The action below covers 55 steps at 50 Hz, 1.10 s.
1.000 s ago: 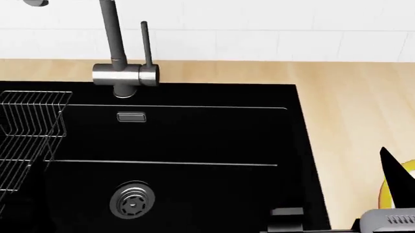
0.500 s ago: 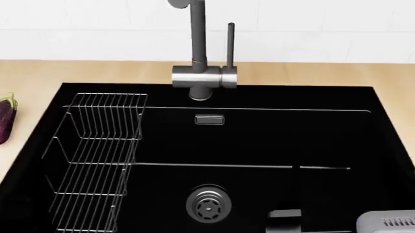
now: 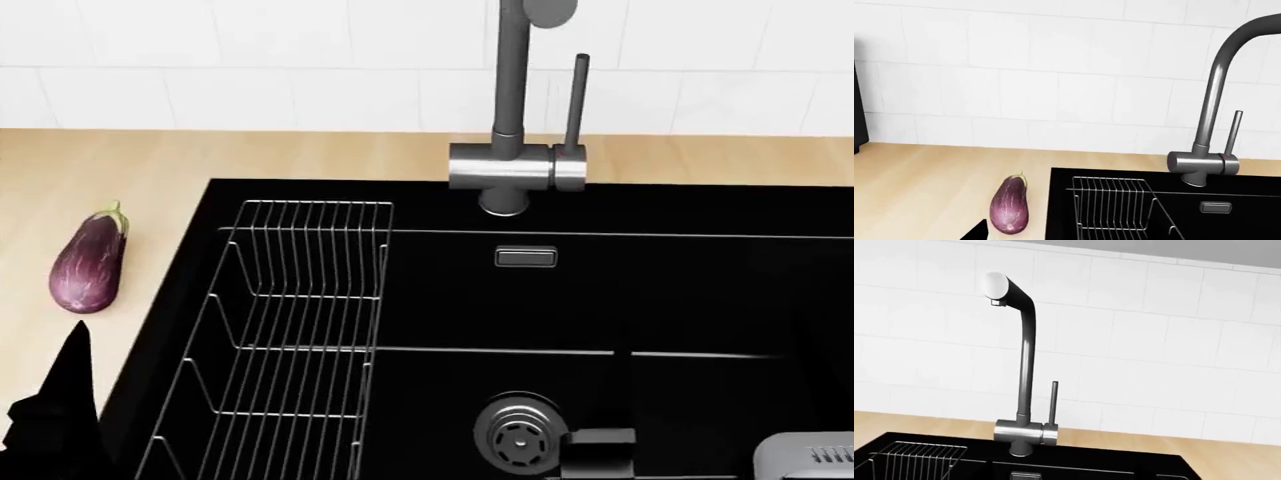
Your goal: There is a mixed pile of frozen fruits and vegetables on the counter. Locate all the frozen vegetables and place the items in a bowl on the counter. Take all the frozen fruits and defrost them in a running sink.
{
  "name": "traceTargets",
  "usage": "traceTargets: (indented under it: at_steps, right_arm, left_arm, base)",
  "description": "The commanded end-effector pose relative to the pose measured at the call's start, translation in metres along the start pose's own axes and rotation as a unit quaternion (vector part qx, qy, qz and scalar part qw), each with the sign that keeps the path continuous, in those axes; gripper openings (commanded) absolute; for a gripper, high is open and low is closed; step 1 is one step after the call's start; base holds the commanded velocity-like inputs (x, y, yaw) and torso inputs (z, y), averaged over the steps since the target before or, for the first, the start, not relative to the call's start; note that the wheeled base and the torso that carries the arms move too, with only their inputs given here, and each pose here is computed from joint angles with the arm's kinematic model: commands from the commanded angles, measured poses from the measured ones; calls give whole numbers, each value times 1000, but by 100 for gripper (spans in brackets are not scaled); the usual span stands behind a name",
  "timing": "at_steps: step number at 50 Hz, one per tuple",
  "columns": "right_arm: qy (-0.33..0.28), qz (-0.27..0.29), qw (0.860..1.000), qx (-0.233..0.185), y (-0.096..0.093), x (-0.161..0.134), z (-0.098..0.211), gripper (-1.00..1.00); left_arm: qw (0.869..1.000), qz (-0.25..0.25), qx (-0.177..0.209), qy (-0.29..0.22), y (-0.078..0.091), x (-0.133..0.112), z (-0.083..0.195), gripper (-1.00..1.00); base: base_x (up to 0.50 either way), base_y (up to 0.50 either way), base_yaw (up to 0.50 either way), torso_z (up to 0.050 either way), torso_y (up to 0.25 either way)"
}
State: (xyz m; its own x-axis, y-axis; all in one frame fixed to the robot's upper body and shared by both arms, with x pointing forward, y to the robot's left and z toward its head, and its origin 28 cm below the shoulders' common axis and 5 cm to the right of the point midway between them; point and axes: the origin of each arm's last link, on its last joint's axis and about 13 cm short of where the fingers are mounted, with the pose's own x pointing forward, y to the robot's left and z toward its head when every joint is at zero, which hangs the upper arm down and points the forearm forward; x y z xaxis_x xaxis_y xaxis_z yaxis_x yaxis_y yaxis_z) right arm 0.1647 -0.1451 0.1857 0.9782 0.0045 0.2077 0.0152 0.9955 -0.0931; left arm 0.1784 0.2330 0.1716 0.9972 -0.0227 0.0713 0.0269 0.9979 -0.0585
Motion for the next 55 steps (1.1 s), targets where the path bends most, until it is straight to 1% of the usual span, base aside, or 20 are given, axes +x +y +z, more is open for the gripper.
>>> traceTargets:
  at_steps: [1, 4, 11, 14, 20, 23, 33, 34, 35, 38, 40, 41, 42, 45, 46, 47, 48, 49, 52, 55]
  right_arm:
    - [-6, -2, 1000, 9, -1, 1, 1, 100]
    - [-4, 0, 1000, 6, 0, 1, 2, 100]
    - [-6, 0, 1000, 6, -1, 1, 2, 100]
    - [-5, 4, 1000, -5, 0, 1, 2, 100]
    - [-9, 2, 1000, -5, 1, 0, 2, 100]
    - [3, 1, 1000, -14, 0, 1, 0, 100]
    - [-3, -13, 1000, -5, -2, 1, 4, 100]
    - [-3, -13, 1000, -6, -3, 1, 4, 100]
    - [-5, -13, 1000, -7, -3, 0, 6, 100]
    - [-9, -16, 1000, -7, -5, -1, 8, 100]
    - [-8, -18, 1000, -6, -6, -1, 9, 100]
    - [-8, -18, 1000, -6, -6, -2, 9, 100]
    - [-7, -19, 1000, -4, -7, -2, 10, 100]
    - [-3, -22, 1000, -3, -8, -2, 9, 100]
    - [0, -20, 1000, -5, -8, -2, 8, 100]
    - [2, -20, 1000, -7, -8, -2, 8, 100]
    - [2, -20, 1000, -6, -8, -2, 8, 100]
    - [2, -19, 1000, -5, -8, -2, 8, 100]
    - [6, -18, 1000, -5, -7, -2, 7, 100]
    - [8, -18, 1000, -5, -7, -2, 7, 100]
  left_arm:
    - [1000, 4, -5, -6, 1, 1, 0, 100]
    - [1000, 9, -3, 7, 4, 0, -2, 100]
    - [1000, 10, -9, 2, 4, -1, 1, 100]
    - [1000, 10, -10, 2, 4, 0, 0, 100]
    - [1000, 12, -9, 1, 4, 0, 1, 100]
    - [1000, 10, -8, 2, 3, 1, 0, 100]
    - [1000, 1, -8, 9, 0, 1, -1, 100]
    - [1000, -1, -11, 10, -1, 0, 0, 100]
    - [1000, 0, -4, 8, -2, 0, 2, 100]
    - [1000, 2, -14, 12, -1, 2, 9, 100]
    - [1000, -1, -14, 27, -3, 8, 12, 100]
    - [999, -8, -21, 30, -4, 10, 14, 100]
    - [998, -21, -39, 43, -6, 15, 16, 100]
    - [998, -27, -35, 45, -7, 32, 26, 100]
    - [998, -26, -24, 42, -7, 37, 30, 100]
    - [998, -28, -26, 44, -7, 39, 31, 100]
    - [997, -41, -19, 55, -8, 44, 33, 100]
    - [998, -36, -10, 52, -9, 47, 35, 100]
    - [997, -37, 5, 68, -9, 64, 34, 100]
    - [997, -36, 10, 71, -10, 72, 35, 100]
  base:
    - [0, 0, 0, 0, 0]
    - [0, 0, 0, 0, 0]
    - [0, 0, 0, 0, 0]
    - [0, 0, 0, 0, 0]
    - [223, 460, 0, 0, 0]
    - [323, 415, 0, 0, 0]
    - [250, 58, 0, 0, 1]
    - [0, 0, 0, 0, 0]
    - [0, 0, 0, 0, 0]
    - [0, 0, 0, 0, 0]
    - [0, 0, 0, 0, 0]
    - [0, 0, 0, 0, 0]
    - [0, 0, 0, 0, 0]
    - [0, 0, 0, 0, 0]
    - [0, 0, 0, 0, 0]
    - [0, 0, 0, 0, 0]
    - [0, 0, 0, 0, 0]
    - [0, 0, 0, 0, 0]
    - [0, 0, 0, 0, 0]
    - [0, 0, 0, 0, 0]
